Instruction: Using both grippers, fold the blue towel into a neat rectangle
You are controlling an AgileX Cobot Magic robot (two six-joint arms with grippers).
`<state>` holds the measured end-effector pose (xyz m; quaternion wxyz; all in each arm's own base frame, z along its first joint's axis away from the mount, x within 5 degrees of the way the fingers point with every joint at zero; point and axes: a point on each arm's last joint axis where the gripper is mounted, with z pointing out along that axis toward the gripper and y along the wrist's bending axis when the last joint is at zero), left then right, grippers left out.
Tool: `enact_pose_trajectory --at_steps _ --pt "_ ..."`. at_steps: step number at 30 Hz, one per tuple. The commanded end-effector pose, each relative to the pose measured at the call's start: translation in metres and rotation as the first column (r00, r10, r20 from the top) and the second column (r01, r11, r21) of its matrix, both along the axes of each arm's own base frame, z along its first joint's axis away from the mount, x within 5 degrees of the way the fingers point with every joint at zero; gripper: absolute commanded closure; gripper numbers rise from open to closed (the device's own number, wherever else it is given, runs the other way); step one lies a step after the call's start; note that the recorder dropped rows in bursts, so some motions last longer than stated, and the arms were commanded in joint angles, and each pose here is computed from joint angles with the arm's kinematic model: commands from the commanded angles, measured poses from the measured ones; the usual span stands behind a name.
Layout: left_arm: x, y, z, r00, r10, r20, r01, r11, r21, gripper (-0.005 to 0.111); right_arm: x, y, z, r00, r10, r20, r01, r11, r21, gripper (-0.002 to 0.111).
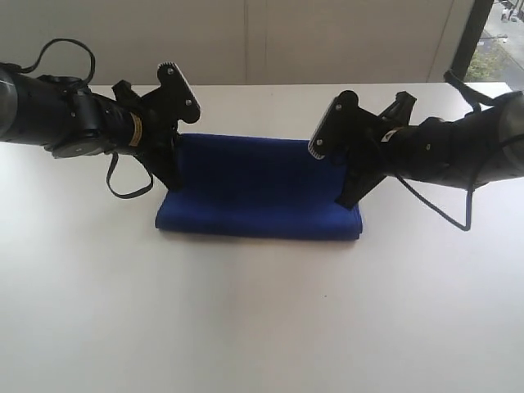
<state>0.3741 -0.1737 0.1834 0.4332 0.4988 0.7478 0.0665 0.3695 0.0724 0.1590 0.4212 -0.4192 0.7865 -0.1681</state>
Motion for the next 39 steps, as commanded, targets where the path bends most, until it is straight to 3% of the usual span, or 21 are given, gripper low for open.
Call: enact_pose_trajectory --at_steps 1,7,11,14,17,21,24,28,30,34,39 --pt "0.005 -0.001 -0.004 0.999 -0.042 0.020 0.043 0.999 -0.033 0.107 0.005 -0.004 -0.006 0.999 -0.035 0.031 0.035 0.999 0.001 0.108" --pt "0.014 -0.003 -0.008 1.000 -0.007 0.007 0.008 0.999 -0.048 0.107 0.008 -0.006 -0.011 0.996 -0.063 0.060 0.063 0.998 0.001 0.108" --pt "0.019 -0.006 -0.001 0.999 -0.008 0.031 0.010 0.998 -0.064 0.106 0.012 -0.008 -0.005 0.987 -0.093 0.129 0.093 0.996 0.005 0.095" --pt "0.019 -0.006 0.000 0.999 -0.014 0.037 0.016 0.998 -0.063 0.094 0.012 -0.009 -0.004 0.984 -0.104 0.147 0.104 0.995 0.008 0.078" --pt "0.019 -0.006 0.000 0.999 -0.014 0.037 0.016 0.998 -0.064 0.073 0.012 -0.009 -0.004 0.984 -0.104 0.147 0.104 0.995 0.008 0.065" --pt "0.019 -0.006 0.000 0.999 -0.015 0.038 0.017 0.998 -0.065 0.050 0.012 -0.009 -0.004 0.983 -0.104 0.149 0.104 0.995 0.008 0.060" --pt "0.019 -0.006 0.000 0.999 -0.017 0.039 0.019 0.998 -0.060 0.047 0.012 -0.009 -0.004 0.983 -0.104 0.149 0.104 0.995 0.008 0.060" --pt "0.019 -0.004 0.000 0.999 -0.004 0.032 0.006 0.999 -0.039 0.047 0.012 -0.010 -0.002 0.981 -0.120 0.150 0.118 0.993 0.023 0.065" --pt "0.018 0.000 0.003 0.999 0.032 0.020 -0.032 0.999 -0.018 0.051 0.011 -0.011 0.004 0.970 -0.198 0.142 0.183 0.977 0.112 0.074" --pt "0.014 0.011 0.013 0.988 0.150 -0.022 -0.150 0.989 -0.004 0.072 0.005 -0.013 0.020 0.943 -0.325 0.075 0.290 0.909 0.299 0.091" --pt "0.009 0.020 0.025 0.949 0.304 -0.080 -0.308 0.950 -0.047 0.104 -0.010 -0.003 0.031 0.960 -0.263 -0.098 0.280 0.883 0.376 0.108"
